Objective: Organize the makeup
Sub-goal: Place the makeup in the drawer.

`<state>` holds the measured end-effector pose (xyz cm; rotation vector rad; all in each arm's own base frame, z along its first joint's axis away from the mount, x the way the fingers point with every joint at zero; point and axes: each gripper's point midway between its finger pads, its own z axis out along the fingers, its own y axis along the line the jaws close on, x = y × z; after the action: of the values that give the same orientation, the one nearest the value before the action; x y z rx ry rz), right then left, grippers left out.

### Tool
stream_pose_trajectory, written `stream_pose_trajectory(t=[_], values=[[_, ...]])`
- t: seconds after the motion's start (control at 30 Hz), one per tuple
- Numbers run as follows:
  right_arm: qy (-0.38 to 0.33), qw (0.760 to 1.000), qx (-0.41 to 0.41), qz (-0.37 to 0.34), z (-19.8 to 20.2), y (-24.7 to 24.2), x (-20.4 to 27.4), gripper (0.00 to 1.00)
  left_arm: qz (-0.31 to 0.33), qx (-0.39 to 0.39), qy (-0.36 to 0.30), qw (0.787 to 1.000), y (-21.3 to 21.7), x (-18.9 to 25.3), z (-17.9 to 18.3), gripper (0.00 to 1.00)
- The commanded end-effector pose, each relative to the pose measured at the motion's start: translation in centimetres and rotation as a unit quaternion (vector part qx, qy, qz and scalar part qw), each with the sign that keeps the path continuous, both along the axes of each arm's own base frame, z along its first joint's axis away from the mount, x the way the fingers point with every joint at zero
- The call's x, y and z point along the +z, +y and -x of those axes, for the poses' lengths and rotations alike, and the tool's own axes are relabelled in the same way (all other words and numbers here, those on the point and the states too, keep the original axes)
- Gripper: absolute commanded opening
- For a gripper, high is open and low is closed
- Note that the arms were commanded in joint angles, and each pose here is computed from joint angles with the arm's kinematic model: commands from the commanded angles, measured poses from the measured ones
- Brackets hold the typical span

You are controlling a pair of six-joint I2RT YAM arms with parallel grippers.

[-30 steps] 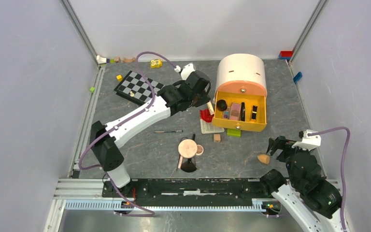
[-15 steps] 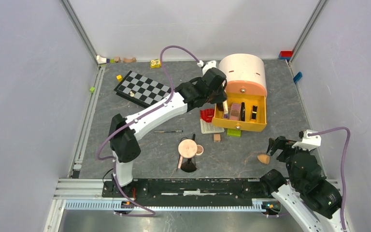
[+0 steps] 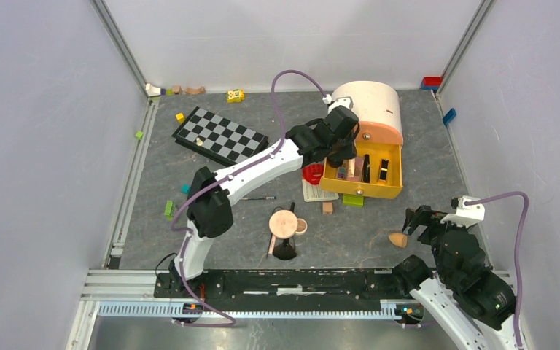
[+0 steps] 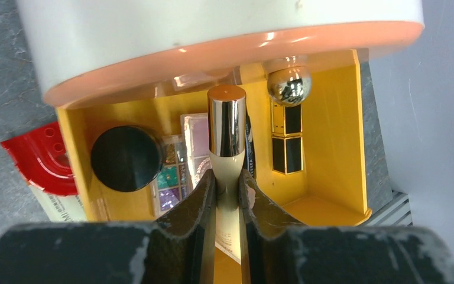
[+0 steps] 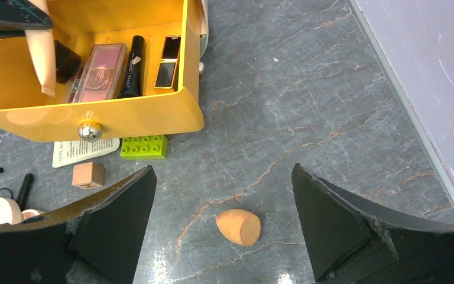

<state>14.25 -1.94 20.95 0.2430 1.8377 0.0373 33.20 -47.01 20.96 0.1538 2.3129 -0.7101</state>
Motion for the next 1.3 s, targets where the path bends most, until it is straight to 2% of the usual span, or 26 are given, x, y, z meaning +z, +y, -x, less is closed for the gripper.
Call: stream_pose_trajectory(t=[0.0, 0.53, 0.9, 1.1, 1.27], values=[[-0.016, 1.000, -0.004, -0.009, -0.1, -0.1, 0.5, 0.92, 0.000, -0.034, -0.033, 0.999, -1.7, 1.6, -0.4, 0.07], [-0.009, 1.000, -0.003, -0.005, -0.2, 0.0, 0.4, 0.92, -0.069, -0.020, -0.005, 0.997, -1.0, -3.8, -0.9, 0.09], [-0.012, 1.000, -0.003, -0.007, -0.1, 0.0, 0.5, 0.92, -0.091, -0.010, 0.002, 0.996, -0.5, -5.3, -1.0, 0.35], [-0.014, 1.000, -0.002, -0.008, -0.1, 0.0, 0.5, 0.92, -0.092, -0.005, -0.002, 0.996, -0.2, -4.8, -1.1, 0.43], [-0.013, 1.000, -0.002, -0.007, -0.1, 0.0, 0.5, 0.92, -0.074, -0.004, -0.018, 0.997, 0.0, -2.2, -1.1, 0.47]])
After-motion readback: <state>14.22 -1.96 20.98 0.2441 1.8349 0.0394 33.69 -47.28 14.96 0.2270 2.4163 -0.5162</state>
